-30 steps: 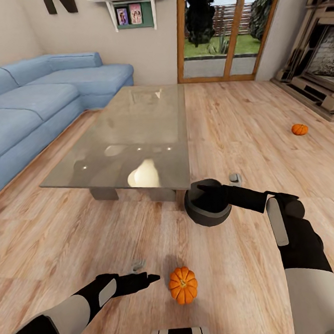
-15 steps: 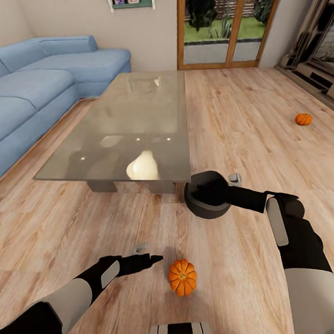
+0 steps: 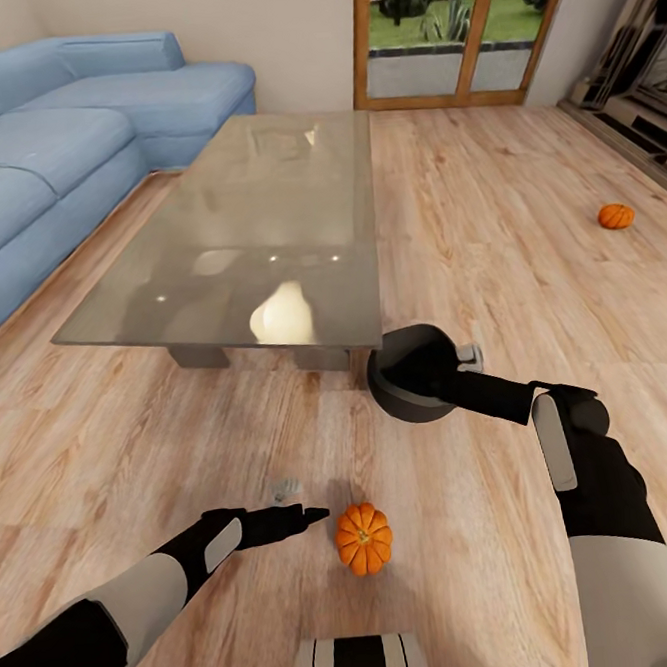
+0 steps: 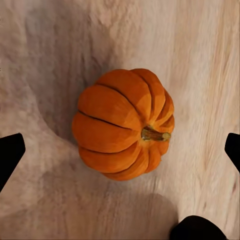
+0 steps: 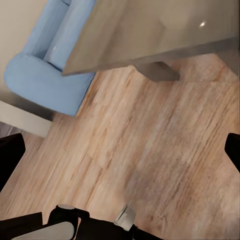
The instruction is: Place each of the two pumpkins and all three candles from the living room inside a cabinet in the living room (use any cabinet), then make sure every cabinet is closed, and position the cauldron so it is next to a table in the living room.
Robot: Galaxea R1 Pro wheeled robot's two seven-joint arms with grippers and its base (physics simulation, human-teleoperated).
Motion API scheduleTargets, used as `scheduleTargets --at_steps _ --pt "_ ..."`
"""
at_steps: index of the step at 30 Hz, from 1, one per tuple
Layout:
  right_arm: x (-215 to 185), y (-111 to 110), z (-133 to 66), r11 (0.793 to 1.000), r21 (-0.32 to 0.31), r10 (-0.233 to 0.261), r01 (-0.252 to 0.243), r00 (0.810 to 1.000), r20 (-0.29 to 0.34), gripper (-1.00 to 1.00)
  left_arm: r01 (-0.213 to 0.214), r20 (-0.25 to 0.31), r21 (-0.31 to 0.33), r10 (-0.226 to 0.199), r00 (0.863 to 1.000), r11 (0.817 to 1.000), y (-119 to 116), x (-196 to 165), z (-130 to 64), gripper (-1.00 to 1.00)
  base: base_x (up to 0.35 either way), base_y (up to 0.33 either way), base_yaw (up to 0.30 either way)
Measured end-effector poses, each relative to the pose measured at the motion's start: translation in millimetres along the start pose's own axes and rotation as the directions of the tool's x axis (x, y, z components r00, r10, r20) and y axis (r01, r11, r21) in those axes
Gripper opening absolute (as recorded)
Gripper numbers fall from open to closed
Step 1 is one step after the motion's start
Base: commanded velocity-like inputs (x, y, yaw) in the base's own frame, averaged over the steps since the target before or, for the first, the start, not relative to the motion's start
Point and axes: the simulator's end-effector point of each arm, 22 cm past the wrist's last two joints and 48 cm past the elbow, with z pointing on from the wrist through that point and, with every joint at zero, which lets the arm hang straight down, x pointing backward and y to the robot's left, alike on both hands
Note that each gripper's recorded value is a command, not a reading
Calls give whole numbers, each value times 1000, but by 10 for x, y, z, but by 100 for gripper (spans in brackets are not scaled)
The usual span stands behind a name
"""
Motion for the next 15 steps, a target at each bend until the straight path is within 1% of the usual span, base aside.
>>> scheduleTargets --at_steps 4,7,15 --pt "58 -66 28 1000 -2 12 -12 1000 -8 100 11 -13 2 -11 1000 1000 38 65 56 100 0 0 0" --pt "105 -79 33 999 -25 22 -23 1000 -16 100 19 -22 0 -19 1000 1000 81 113 92 100 0 0 0" --pt "230 -235 85 999 -18 50 -51 998 -31 100 41 -47 -5 -41 998 999 190 244 189 100 0 0 0"
